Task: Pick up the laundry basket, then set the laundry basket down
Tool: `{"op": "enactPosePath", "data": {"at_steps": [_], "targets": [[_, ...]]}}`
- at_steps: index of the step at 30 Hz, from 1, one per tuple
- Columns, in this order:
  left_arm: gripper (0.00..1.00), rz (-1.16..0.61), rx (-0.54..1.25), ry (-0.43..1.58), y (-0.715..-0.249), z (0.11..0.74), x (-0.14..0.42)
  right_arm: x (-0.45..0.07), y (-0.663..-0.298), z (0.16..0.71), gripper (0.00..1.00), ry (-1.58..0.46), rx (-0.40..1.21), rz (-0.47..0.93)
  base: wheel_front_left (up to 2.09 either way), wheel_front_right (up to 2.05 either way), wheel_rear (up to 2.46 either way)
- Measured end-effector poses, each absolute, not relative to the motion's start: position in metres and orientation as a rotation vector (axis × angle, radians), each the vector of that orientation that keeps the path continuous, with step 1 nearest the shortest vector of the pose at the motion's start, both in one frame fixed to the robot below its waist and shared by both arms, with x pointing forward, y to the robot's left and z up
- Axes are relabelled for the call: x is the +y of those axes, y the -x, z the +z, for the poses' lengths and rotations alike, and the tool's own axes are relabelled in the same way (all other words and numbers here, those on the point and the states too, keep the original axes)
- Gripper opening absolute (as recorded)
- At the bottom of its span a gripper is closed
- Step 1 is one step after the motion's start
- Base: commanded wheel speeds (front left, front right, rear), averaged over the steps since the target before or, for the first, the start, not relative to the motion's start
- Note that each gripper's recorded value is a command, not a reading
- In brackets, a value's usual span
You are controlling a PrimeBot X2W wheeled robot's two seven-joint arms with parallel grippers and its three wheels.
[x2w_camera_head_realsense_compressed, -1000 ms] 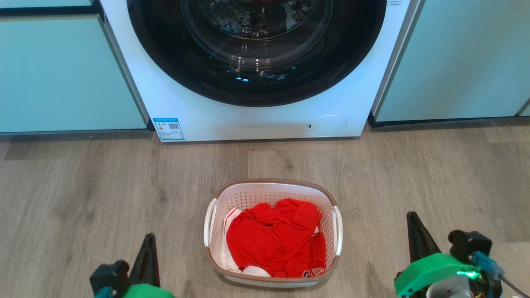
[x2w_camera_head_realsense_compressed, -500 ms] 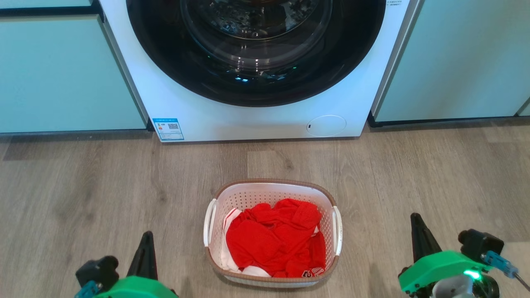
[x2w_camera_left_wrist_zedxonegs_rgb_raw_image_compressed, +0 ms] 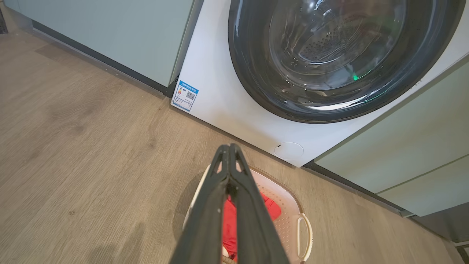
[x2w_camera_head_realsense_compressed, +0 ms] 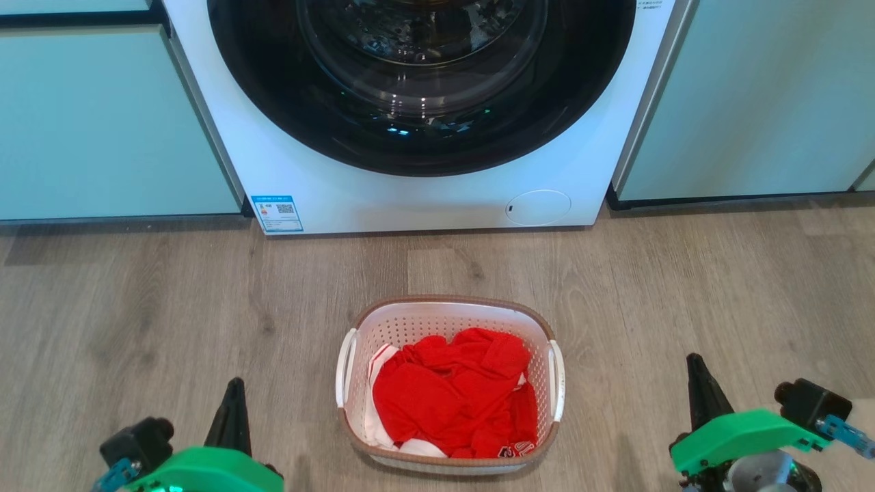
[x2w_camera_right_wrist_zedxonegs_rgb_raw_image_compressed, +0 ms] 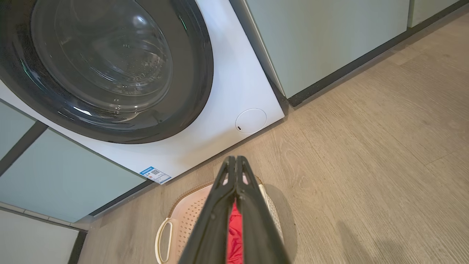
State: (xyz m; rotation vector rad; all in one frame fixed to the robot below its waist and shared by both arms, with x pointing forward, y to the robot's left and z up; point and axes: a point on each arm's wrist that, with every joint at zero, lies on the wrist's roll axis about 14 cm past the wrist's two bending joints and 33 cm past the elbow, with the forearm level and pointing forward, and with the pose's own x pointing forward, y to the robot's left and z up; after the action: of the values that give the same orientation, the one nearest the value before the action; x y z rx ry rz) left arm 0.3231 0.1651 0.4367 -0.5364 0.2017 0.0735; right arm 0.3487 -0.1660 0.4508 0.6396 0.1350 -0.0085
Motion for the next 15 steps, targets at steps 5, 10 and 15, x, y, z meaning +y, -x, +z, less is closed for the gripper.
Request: {"op": "enactPosePath", "data": {"at_steps": [5, 10, 15], "targets": [[0.0, 0.08, 0.211, 0.596, -0.3235, 0.4351, 0.1654, -0.1682, -0.3498, 0.4512, 0.0, -0.693, 0.134, -0.022, 0.0, 0.0, 0.0], [0.0, 0.079, 0.208, 0.655, -0.3291, 0.4383, 0.1654, -0.1693, -0.3547, 0.4554, 0.0, -0.747, 0.128, -0.026, 0.0, 0.0, 0.0], [0.0, 0.092, 0.213, 0.714, -0.33, 0.4373, 0.1686, -0.1718, -0.3546, 0.4544, 0.0, -0.8, 0.133, -0.04, 0.0, 0.0, 0.0]]}}
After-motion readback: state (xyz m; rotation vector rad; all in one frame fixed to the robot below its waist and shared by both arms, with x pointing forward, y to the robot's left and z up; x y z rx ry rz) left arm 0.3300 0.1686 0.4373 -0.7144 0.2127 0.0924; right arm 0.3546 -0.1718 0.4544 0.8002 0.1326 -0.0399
